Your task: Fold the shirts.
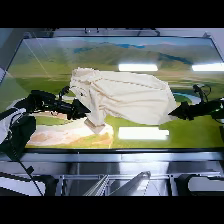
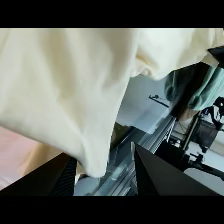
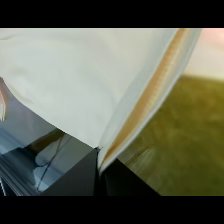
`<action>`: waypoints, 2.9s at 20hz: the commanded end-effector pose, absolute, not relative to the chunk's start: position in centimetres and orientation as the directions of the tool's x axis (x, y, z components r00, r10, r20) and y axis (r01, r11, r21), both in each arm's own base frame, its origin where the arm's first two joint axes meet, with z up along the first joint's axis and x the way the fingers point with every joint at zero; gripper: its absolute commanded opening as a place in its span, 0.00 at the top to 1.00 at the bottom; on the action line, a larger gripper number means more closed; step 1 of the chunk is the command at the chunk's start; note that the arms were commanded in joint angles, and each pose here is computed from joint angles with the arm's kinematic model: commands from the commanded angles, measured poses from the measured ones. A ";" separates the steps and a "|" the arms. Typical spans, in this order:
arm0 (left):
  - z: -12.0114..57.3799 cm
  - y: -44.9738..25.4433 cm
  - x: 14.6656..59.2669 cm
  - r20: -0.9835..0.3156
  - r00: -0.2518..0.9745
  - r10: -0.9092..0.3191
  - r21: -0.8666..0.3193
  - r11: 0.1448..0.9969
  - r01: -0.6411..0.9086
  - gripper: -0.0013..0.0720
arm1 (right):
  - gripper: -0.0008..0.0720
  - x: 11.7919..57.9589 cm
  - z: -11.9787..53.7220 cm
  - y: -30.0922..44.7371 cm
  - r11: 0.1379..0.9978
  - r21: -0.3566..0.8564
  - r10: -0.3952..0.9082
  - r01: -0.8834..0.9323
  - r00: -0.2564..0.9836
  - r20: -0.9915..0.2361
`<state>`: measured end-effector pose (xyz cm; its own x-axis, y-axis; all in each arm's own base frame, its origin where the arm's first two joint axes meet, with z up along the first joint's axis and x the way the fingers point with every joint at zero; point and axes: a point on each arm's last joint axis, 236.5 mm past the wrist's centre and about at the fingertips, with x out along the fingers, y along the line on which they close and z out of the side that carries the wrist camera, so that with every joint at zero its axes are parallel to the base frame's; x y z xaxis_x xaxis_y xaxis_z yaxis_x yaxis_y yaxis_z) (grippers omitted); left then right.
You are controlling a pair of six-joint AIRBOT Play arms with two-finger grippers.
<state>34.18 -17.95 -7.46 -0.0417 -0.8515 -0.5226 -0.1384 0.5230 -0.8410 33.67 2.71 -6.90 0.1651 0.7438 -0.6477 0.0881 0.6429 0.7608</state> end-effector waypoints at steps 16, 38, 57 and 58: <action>29.7 -19.6 24.7 -0.190 -0.038 -0.981 -0.680 0.103 0.726 0.96 | 0.96 31.4 32.9 2.8 0.335 0.551 0.825 -0.764 0.521 0.221; 21.4 -6.2 38.3 -0.263 0.199 -0.944 -0.864 0.322 0.386 0.96 | 0.96 35.7 21.6 -5.7 0.708 0.660 0.484 -0.252 0.853 -0.193; 42.4 -18.9 13.3 -0.252 0.470 -0.846 -0.103 0.507 0.856 0.96 | 0.97 22.9 49.0 9.3 0.776 0.151 0.582 -0.613 0.787 0.206; 42.2 -18.6 13.7 -0.253 0.491 -0.834 -0.109 0.529 0.842 0.96 | 0.96 23.9 48.9 8.1 0.805 0.161 0.539 -0.571 0.817 0.205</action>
<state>15.12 -17.98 41.68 0.4094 -0.8729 -0.2653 0.8705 0.4608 -0.1730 23.96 8.41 46.67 0.7924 0.5861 0.1691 -0.6093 0.7744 0.1704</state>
